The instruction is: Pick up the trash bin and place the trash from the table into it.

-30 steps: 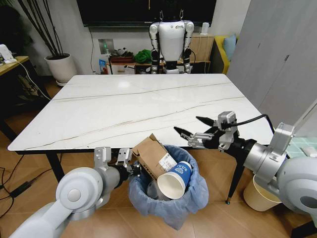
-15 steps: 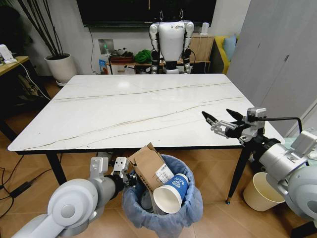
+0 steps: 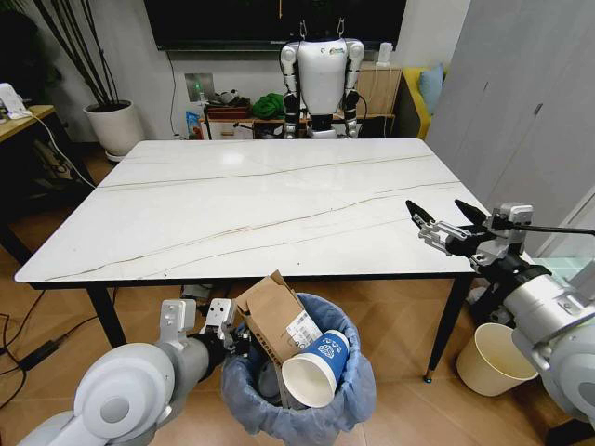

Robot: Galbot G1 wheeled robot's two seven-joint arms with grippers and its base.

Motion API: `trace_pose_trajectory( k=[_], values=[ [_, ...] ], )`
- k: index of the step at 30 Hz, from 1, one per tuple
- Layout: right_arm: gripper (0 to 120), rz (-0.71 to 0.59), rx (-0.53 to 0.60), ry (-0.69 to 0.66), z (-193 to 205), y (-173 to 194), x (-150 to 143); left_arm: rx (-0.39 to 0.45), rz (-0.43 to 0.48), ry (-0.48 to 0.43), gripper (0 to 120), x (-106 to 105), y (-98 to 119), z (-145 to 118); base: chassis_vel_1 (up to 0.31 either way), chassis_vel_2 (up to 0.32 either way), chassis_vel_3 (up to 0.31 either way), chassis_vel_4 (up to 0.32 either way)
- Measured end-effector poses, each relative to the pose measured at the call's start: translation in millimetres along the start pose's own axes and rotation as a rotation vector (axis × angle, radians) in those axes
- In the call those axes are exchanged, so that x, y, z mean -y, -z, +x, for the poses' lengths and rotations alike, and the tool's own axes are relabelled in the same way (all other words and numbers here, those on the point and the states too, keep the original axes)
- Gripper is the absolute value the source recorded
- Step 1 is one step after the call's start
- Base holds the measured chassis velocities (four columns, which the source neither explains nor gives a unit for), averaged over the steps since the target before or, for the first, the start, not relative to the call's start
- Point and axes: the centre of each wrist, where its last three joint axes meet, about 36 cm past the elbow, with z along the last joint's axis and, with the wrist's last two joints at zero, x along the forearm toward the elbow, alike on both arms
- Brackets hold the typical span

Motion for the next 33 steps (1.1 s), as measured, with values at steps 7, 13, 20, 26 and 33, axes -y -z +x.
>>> trace_pose_trajectory(
  k=[7, 13, 20, 26, 33],
  values=[
    [100, -0.021, -0.007, -0.067, 6.9, -13.8, -0.4, -0.019, 0.007, 0.011, 3, 0.5, -13.3, 0.7, 0.0, 0.0, 0.0, 0.0],
    [100, -0.011, -0.012, -0.164, 16.5, -31.6, -2.6, -0.012, 0.018, 0.006, 3, 2.2, -18.2, 4.8, 0.0, 0.0, 0.0, 0.0],
    [100, 0.058, -0.001, -0.209, 28.6, -52.6, -8.4, 0.01, 0.024, 0.017, 3, 1.8, -23.8, 9.8, 0.0, 0.0, 0.0, 0.0],
    [100, 0.05, -0.025, -0.21, 34.4, -67.7, -17.9, 0.03, 0.031, 0.023, 3, -0.1, -21.5, 13.9, 0.0, 0.0, 0.0, 0.0],
    [100, 0.057, -0.017, -0.194, 34.0, -70.2, -21.0, 0.029, 0.03, 0.018, 3, 0.6, -21.4, 13.9, 0.0, 0.0, 0.0, 0.0]
  ],
)
